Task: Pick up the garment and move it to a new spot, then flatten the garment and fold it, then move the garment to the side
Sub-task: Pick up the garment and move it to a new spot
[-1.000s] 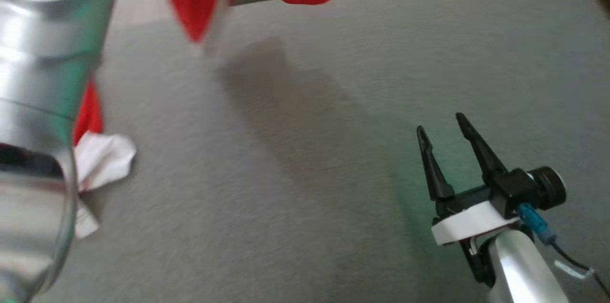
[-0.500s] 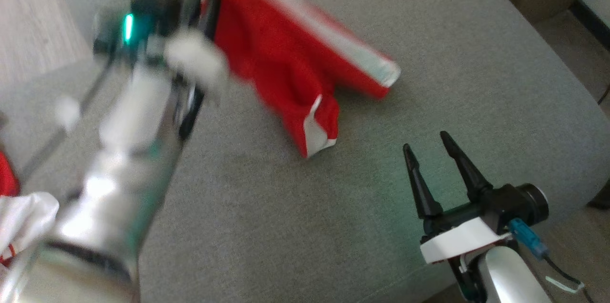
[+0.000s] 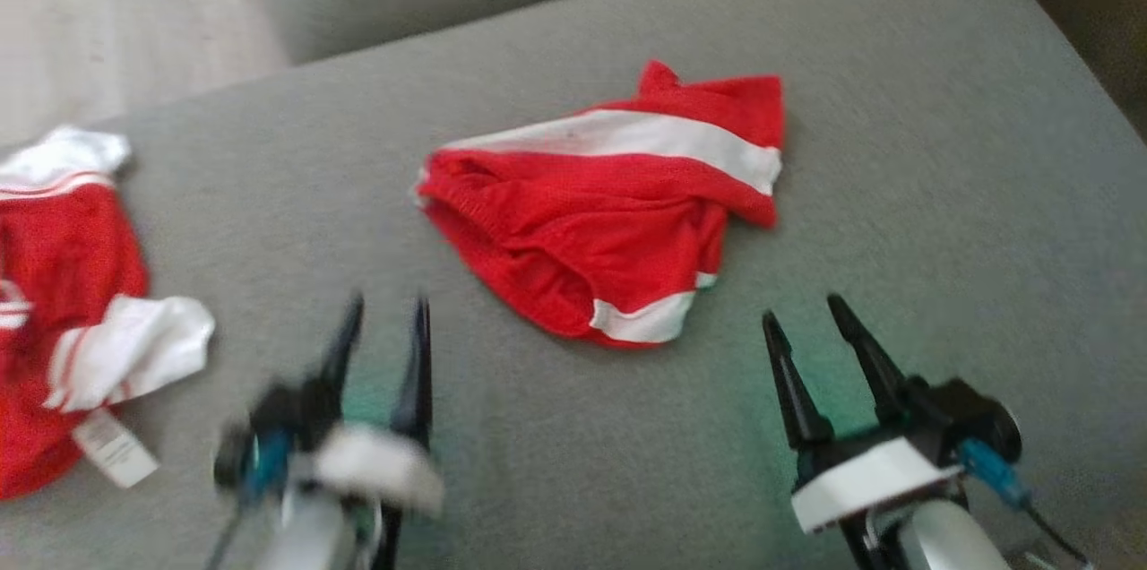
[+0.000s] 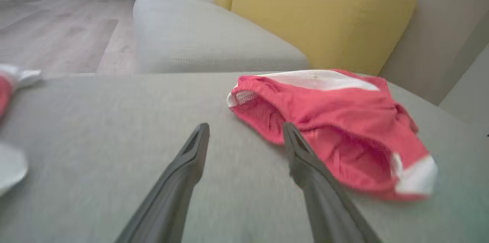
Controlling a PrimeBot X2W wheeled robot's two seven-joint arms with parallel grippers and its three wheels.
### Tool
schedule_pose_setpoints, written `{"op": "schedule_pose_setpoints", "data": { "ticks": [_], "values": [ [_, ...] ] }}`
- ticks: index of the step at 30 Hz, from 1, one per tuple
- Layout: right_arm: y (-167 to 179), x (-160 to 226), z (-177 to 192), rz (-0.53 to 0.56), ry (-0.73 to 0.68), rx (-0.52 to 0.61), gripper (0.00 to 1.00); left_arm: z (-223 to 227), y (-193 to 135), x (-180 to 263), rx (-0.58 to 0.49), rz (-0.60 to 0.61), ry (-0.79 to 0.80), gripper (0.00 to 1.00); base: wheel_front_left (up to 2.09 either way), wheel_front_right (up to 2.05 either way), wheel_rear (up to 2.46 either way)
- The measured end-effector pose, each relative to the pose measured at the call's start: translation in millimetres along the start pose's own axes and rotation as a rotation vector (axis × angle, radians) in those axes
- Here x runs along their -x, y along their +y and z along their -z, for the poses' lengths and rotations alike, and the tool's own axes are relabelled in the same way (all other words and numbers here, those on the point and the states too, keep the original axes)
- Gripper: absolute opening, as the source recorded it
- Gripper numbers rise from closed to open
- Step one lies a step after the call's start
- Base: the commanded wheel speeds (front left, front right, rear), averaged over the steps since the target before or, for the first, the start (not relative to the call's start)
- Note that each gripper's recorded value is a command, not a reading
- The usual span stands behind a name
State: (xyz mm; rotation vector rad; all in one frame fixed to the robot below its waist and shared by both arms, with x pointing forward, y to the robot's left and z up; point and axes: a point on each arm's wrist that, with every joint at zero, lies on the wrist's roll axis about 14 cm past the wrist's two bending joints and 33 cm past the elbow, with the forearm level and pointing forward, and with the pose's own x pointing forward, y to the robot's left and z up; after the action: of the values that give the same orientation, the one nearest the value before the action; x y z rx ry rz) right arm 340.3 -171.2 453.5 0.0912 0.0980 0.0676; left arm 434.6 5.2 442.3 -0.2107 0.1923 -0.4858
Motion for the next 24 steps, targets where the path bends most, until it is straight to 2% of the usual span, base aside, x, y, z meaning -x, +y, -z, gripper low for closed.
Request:
{"op": "schedule_pose_setpoints", "data": {
  "ticks": [3,5,8,11,14,18,24],
  "values": [
    [8.2,8.1,5.2,-0.019,0.009,-0.013,1.0,22.8,5.9,52.5,0.001,-0.071,0.03,1.0,0.0,0.0,0.0],
    [14.7,14.3,9.4,-0.036,0.017,-0.021,1.0,19.8,8.5,79.2,-0.024,-0.109,0.003,1.0,0.0,0.0,0.0],
    [25.3,17.5,7.1,-0.069,0.005,-0.024,1.0,-5.7,16.6,106.4,-0.074,-0.184,-0.092,1.0,0.0,0.0,0.0],
    [36.4,16.0,-11.5,-0.109,-0.056,-0.009,1.0,-38.5,29.4,131.5,-0.124,-0.287,-0.205,1.0,0.0,0.0,0.0],
    [41.3,24.0,-23.5,-0.125,-0.101,0.015,1.0,-45.6,34.9,166.1,-0.134,-0.377,-0.248,1.0,0.0,0.0,0.0],
    [38.7,35.4,-16.4,-0.116,-0.085,0.012,1.0,-32.4,35.2,186.8,-0.116,-0.429,-0.225,1.0,0.0,0.0,0.0],
    [40.8,34.8,-18.4,-0.124,-0.091,0.014,1.0,-34.8,35.3,189.5,-0.128,-0.442,-0.235,1.0,0.0,0.0,0.0]
  ]
}}
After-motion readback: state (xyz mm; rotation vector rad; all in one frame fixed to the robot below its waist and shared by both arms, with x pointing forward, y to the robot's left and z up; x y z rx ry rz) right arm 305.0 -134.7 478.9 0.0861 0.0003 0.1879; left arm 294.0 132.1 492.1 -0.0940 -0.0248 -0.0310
